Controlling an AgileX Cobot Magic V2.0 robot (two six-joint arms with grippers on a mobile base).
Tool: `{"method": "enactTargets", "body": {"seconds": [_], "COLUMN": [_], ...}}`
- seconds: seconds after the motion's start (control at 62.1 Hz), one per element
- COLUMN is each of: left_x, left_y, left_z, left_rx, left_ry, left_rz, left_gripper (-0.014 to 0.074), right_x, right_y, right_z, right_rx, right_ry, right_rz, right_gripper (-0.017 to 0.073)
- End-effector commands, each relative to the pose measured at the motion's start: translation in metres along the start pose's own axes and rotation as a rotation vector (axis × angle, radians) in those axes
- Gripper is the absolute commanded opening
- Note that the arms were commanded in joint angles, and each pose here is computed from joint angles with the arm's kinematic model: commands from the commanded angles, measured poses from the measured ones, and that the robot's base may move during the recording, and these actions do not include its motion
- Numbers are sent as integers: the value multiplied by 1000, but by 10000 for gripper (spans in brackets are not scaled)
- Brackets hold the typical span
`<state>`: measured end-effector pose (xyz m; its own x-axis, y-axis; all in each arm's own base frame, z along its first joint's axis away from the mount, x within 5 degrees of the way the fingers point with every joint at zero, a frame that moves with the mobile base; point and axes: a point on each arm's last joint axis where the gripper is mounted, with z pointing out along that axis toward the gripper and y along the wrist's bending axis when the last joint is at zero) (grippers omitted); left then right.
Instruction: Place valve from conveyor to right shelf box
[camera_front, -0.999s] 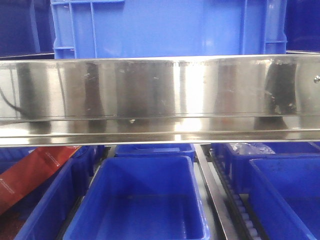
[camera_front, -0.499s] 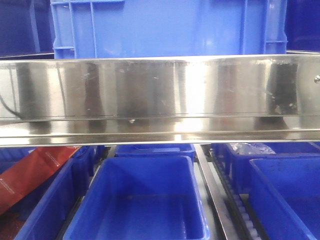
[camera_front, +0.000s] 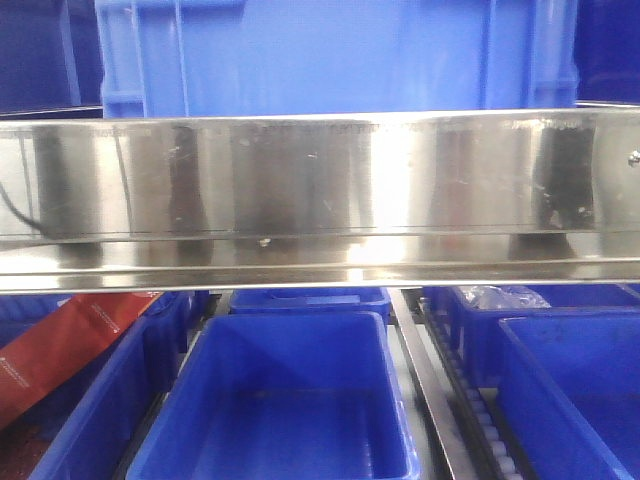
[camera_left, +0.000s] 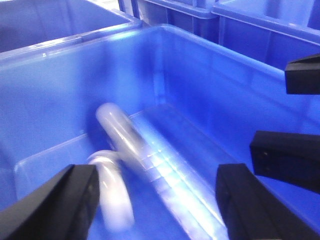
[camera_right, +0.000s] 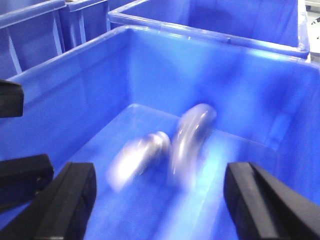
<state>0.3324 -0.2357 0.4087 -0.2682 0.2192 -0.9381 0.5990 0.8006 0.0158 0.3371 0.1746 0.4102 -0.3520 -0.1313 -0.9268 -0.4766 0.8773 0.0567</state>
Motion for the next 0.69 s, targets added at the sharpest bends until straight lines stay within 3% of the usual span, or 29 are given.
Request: {"method": "enactTargets", "body": {"seconds": [0.0, 0.177, 0.225, 0.387, 0.532, 0.676], "left_x": [-8, -8, -8, -8, -15, -34], "left_y": [0, 0, 0, 5, 16, 15], "left_z": [-8, -8, -8, -8, -24, -55], "left_rx": [0, 0, 0, -14, -35, -34], "left_ry": [-31, -31, -31, -30, -49, -130], "left_rz": [-7, -7, -7, -11, -137, -137], "left_gripper": [291, -81, -111, -111, -111, -111], "right_x": [-7, -7, -7, -8, -15, -26], "right_y": [-1, -1, -1, -2, -10, -17], "right_z": [-9, -9, -9, -9, -21, -45], "right_rx": [6, 6, 6, 9, 15, 24], "right_ry": [-24, -21, -25, -39, -66, -117], "right_rz": [-10, -10, -10, -9, 35, 73], "right_gripper": [322, -65, -159, -167, -167, -167]}}
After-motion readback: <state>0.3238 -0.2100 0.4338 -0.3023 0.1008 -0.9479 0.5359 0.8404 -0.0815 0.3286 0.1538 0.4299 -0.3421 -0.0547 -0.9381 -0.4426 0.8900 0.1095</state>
